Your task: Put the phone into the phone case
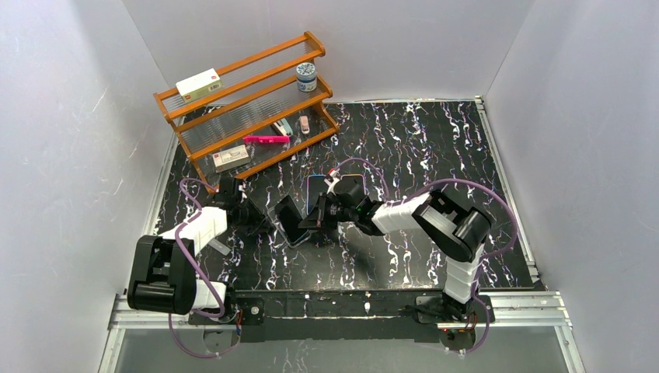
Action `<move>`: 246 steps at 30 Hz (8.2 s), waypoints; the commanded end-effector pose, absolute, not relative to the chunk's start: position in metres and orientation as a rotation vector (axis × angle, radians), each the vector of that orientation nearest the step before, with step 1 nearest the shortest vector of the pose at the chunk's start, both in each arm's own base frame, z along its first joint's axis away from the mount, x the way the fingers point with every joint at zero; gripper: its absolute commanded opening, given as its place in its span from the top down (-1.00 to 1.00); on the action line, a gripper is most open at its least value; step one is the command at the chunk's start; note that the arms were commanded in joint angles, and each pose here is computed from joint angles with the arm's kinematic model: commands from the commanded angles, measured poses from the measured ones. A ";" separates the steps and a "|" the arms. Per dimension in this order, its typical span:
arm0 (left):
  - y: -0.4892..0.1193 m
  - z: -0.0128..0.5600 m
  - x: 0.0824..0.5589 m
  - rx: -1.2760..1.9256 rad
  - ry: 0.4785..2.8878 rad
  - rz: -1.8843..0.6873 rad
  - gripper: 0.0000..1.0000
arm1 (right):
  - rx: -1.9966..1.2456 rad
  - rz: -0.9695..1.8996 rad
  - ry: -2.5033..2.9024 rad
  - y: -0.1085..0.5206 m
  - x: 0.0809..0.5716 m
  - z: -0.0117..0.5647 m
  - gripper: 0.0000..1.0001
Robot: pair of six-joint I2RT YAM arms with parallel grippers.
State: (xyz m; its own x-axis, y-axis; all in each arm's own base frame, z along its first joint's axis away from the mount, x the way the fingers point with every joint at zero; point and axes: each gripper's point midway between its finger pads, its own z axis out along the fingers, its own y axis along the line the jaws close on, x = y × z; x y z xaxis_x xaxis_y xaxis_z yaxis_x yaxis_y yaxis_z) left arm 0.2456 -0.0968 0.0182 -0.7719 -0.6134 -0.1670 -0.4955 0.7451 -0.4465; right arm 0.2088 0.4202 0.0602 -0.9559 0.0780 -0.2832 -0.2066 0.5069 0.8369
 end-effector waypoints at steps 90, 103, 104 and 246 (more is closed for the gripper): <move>-0.079 0.045 0.253 -0.728 2.632 -0.448 0.32 | -0.436 1.193 2.593 0.410 0.232 0.063 0.13; -0.097 0.038 0.264 -0.691 2.662 -0.577 0.19 | -0.511 1.085 2.618 0.404 0.237 0.058 0.34; -0.097 0.037 0.263 -0.693 2.668 -0.580 0.19 | -0.516 1.091 2.617 0.405 0.237 0.056 0.38; -0.108 0.006 0.218 -0.821 2.781 -0.703 0.49 | -0.400 1.797 2.426 0.462 0.219 0.090 0.97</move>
State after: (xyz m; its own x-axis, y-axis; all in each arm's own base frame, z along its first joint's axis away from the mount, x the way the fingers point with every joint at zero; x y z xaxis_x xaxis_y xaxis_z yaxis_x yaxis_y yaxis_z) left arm 0.2404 -0.1120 0.0202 -0.8311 -0.5514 -0.0726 -0.4323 0.7226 -0.5393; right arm 0.2163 0.4534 0.0530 -0.9799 -0.1392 -0.1427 -0.1840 0.3569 0.9158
